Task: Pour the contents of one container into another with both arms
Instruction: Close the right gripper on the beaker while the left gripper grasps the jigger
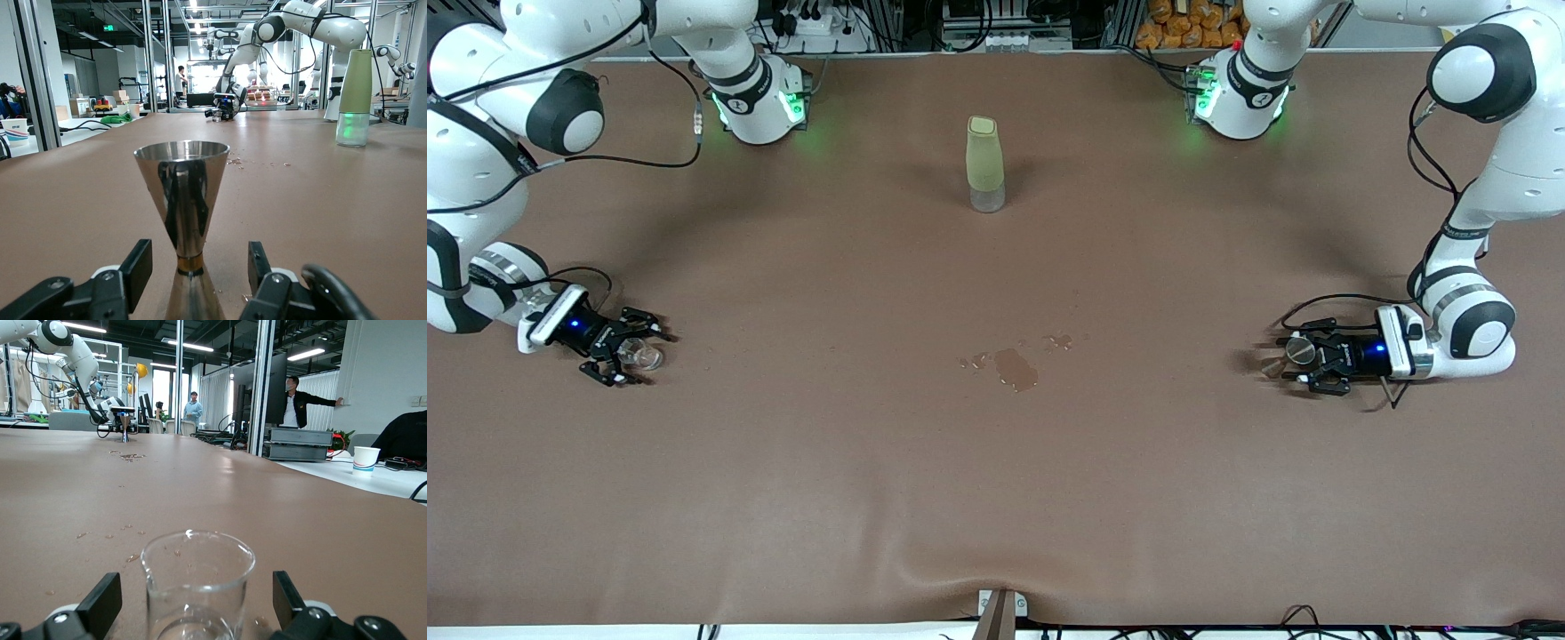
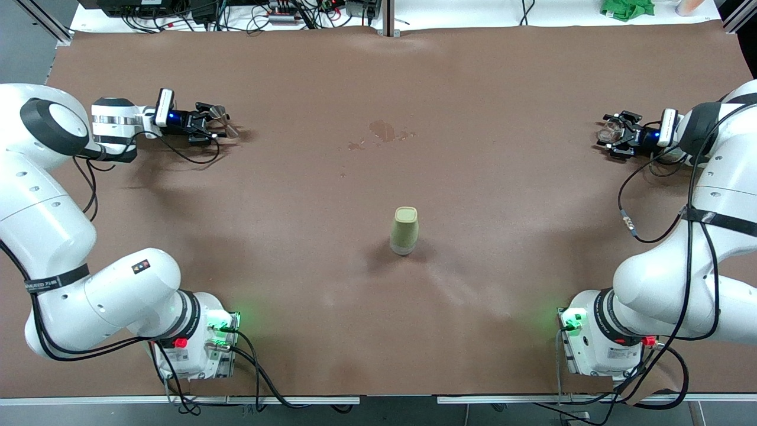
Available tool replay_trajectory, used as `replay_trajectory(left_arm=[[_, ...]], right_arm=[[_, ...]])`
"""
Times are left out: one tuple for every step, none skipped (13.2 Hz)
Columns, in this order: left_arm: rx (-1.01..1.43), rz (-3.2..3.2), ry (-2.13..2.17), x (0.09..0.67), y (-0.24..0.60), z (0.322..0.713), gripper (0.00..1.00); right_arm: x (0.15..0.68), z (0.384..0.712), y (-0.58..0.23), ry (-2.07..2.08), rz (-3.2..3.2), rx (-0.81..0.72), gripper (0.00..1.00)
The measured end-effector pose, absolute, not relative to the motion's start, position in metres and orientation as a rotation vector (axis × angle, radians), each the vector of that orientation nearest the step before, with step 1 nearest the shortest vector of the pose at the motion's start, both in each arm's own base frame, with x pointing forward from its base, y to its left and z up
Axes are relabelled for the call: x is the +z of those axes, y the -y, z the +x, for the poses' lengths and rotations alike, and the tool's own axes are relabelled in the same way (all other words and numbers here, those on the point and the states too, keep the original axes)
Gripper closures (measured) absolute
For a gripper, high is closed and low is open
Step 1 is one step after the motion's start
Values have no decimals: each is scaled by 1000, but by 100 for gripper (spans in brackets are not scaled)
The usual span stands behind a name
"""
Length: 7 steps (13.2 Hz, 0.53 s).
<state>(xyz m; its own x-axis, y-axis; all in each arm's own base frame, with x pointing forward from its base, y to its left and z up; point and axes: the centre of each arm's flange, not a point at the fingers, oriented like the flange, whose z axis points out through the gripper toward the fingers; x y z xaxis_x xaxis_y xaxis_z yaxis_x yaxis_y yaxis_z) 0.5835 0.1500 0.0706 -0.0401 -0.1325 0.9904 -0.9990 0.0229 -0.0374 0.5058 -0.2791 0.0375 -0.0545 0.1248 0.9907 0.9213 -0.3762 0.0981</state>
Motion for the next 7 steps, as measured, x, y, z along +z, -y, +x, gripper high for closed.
replay_trajectory(left_arm=[[1157, 1273, 1346, 71, -150, 584, 41], [1157, 1272, 1346, 71, -150, 584, 41], [1156, 1271, 1347, 71, -149, 584, 50], [1154, 1270, 1348, 71, -148, 584, 55], [1153, 1269, 1349, 71, -147, 584, 55], [1153, 1268, 1349, 71, -147, 585, 61], [1153, 1268, 1349, 71, -146, 585, 62]], right_arm=[[38, 507, 277, 1141, -1542, -1503, 0], [38, 508, 275, 1142, -1539, -1504, 0], [38, 510, 273, 1143, -1536, -1504, 10], [38, 511, 272, 1143, -1533, -1504, 22], [38, 511, 270, 1142, -1532, -1503, 36], [38, 512, 270, 1136, -1534, -1498, 48], [38, 512, 269, 1130, -1536, -1494, 60]])
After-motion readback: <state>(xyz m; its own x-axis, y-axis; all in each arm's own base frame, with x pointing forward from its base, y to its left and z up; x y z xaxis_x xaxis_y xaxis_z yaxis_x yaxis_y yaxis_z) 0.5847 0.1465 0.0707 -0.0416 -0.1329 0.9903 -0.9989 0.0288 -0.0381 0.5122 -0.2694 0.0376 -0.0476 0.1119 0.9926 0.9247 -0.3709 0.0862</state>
